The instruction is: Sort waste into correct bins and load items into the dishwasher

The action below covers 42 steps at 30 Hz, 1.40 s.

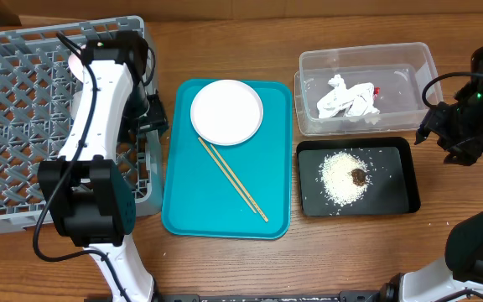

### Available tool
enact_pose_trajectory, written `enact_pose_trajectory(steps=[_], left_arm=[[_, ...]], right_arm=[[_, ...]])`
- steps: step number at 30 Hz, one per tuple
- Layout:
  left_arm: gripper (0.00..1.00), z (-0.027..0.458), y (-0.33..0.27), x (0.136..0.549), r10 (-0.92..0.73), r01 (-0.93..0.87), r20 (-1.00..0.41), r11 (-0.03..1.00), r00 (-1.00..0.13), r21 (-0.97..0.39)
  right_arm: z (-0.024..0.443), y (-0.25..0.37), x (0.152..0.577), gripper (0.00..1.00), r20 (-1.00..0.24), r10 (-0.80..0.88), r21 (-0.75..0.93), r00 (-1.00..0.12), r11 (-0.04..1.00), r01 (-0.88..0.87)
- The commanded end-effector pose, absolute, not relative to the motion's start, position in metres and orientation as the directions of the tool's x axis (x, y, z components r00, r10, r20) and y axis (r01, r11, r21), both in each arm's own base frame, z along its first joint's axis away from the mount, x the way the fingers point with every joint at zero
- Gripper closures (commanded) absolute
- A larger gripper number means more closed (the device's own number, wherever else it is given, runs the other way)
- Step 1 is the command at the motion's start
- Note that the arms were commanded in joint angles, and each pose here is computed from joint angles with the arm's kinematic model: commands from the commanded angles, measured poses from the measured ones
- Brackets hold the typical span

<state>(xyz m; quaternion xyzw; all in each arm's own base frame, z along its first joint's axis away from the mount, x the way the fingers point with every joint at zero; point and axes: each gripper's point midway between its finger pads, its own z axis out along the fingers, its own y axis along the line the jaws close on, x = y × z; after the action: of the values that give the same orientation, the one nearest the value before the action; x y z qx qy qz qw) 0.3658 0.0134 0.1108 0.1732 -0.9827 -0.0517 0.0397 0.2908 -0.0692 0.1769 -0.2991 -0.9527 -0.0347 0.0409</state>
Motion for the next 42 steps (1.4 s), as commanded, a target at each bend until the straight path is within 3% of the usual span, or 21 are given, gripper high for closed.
enact_pose_trajectory(steps=[1,6,7,10,15,26,30,31,32,42], left_arm=[[0.46,0.095,0.019,0.358,-0.359,-0.344,0.087,0.926,-0.929,0.153],[0.55,0.071,0.018,0.346,-0.358,-0.337,0.123,0.927,-0.925,0.165],[0.59,0.066,0.019,0.342,-0.359,-0.335,0.136,0.927,-0.924,0.169],[0.87,0.057,0.019,0.333,-0.359,-0.33,0.163,0.927,-0.919,0.179],[0.96,0.055,0.019,0.325,-0.35,-0.315,0.193,0.93,-0.917,0.188],[0.93,0.061,0.03,0.31,-0.32,-0.259,0.238,0.932,-0.917,0.255],[0.86,0.062,0.037,0.313,-0.294,-0.227,0.223,0.932,-0.929,0.283],[0.77,0.062,0.039,0.315,-0.29,-0.221,0.216,0.93,-0.932,0.293],[0.74,0.063,0.039,0.317,-0.283,-0.217,0.21,0.932,-0.936,0.291],[0.72,0.086,0.048,0.332,-0.245,-0.187,0.151,0.929,-0.958,0.32]], right_arm=[[0.187,-0.07,0.288,0.33,0.063,0.569,0.048,-0.82,0.819,0.572],[0.187,-0.069,0.287,0.33,0.066,0.569,0.047,-0.82,0.819,0.572],[0.187,-0.069,0.287,0.33,0.066,0.569,0.047,-0.82,0.819,0.572],[0.187,-0.069,0.287,0.33,0.066,0.569,0.047,-0.82,0.819,0.572],[0.187,-0.069,0.287,0.33,0.066,0.569,0.047,-0.82,0.819,0.572],[0.187,-0.069,0.287,0.34,0.066,0.569,0.047,-0.82,0.819,0.572],[0.187,-0.069,0.287,0.34,0.066,0.569,0.047,-0.82,0.819,0.572],[0.187,-0.069,0.287,0.33,0.066,0.569,0.047,-0.82,0.819,0.572],[0.187,-0.069,0.287,0.33,0.066,0.569,0.047,-0.82,0.819,0.572],[0.187,-0.069,0.287,0.34,0.066,0.569,0.047,-0.82,0.819,0.572]])
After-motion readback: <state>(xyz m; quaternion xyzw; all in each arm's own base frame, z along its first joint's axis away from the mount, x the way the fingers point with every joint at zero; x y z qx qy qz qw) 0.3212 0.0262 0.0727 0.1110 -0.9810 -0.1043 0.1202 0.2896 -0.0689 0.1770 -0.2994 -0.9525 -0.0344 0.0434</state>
